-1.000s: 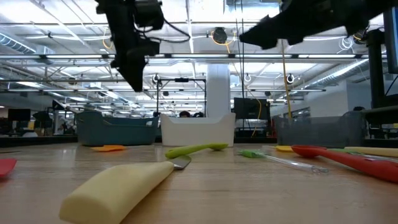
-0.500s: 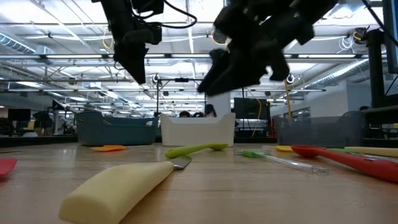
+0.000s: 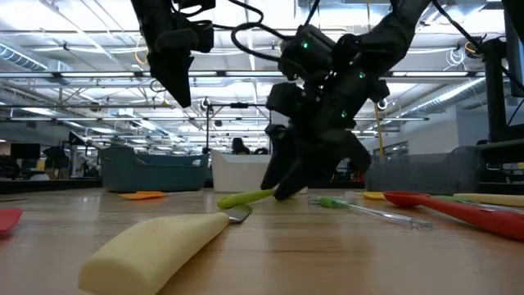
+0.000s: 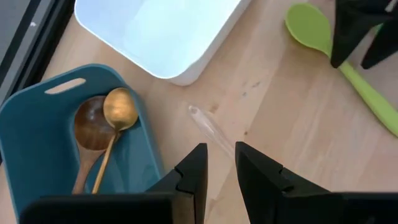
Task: Pick & Place Kitchen Items
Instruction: Put the light green serving spoon into the blue bin
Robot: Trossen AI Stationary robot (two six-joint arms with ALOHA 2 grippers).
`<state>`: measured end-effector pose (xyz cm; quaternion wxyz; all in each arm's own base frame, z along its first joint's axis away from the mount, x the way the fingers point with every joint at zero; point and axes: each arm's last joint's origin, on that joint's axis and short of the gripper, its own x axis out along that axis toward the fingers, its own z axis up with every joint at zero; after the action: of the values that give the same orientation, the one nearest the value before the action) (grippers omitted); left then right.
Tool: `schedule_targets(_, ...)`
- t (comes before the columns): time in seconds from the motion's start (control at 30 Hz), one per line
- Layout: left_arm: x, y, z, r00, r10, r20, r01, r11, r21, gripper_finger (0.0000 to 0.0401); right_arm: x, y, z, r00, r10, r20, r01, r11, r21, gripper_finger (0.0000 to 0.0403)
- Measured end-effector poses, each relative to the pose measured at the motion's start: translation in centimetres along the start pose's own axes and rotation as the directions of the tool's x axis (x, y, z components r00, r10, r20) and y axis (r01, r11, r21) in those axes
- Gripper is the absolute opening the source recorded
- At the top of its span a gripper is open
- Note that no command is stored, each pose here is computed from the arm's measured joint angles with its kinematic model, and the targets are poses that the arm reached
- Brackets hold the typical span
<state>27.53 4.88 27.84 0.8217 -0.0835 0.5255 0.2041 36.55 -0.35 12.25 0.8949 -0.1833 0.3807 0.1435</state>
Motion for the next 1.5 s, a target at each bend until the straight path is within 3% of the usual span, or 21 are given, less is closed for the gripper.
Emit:
schedule_targets(0.3, -0.1, -0.4, -0.1, 1.000, -0.006, 0.001, 0.006, 1.000, 0.013, 0.0088, 0.8, -0.5, -0.9, 1.000, 0.010, -0.014, -0.011, 0.999, -0.038, 0.0164)
schedule_targets(0.63, -0.1, -0.4, -0.1, 1.000, -0.007, 0.001, 0.007, 1.000, -0.024, 0.0088, 0.9, -0.4, -1.1, 0.999, 0.020, -0.034, -0.021, 0.999, -0.033, 0.0046)
schedule_targets(0.73, -0.1, -0.6, -0.1, 1.000, -0.011, 0.001, 0.011, 0.998, -0.058, 0.0088, 0.9, -0.3, -1.1, 0.999, 0.025, -0.034, -0.026, 0.999, -0.036, 0.0028)
schedule_targets(0.9, -0.3, -1.7, -0.4, 0.999, -0.034, 0.002, 0.034, 0.998, -0.061, 0.0088, 0.6, -0.4, -0.6, 1.000, 0.012, 0.009, -0.011, 0.999, -0.033, 0.0026)
schedule_targets(1.2, -0.2, -5.0, -0.8, 0.996, -0.090, 0.025, 0.089, 0.995, 0.041, 0.0088, 0.0, -0.9, 0.3, 0.997, -0.044, 0.065, 0.039, 0.996, 0.075, 0.0027)
schedule_targets(1.5, 3.3, -9.4, -0.1, 0.984, -0.166, 0.065, 0.149, 0.966, 0.212, 0.0088, 0.0, -1.0, 0.4, 0.995, -0.058, 0.079, 0.051, 0.994, 0.095, 0.0031)
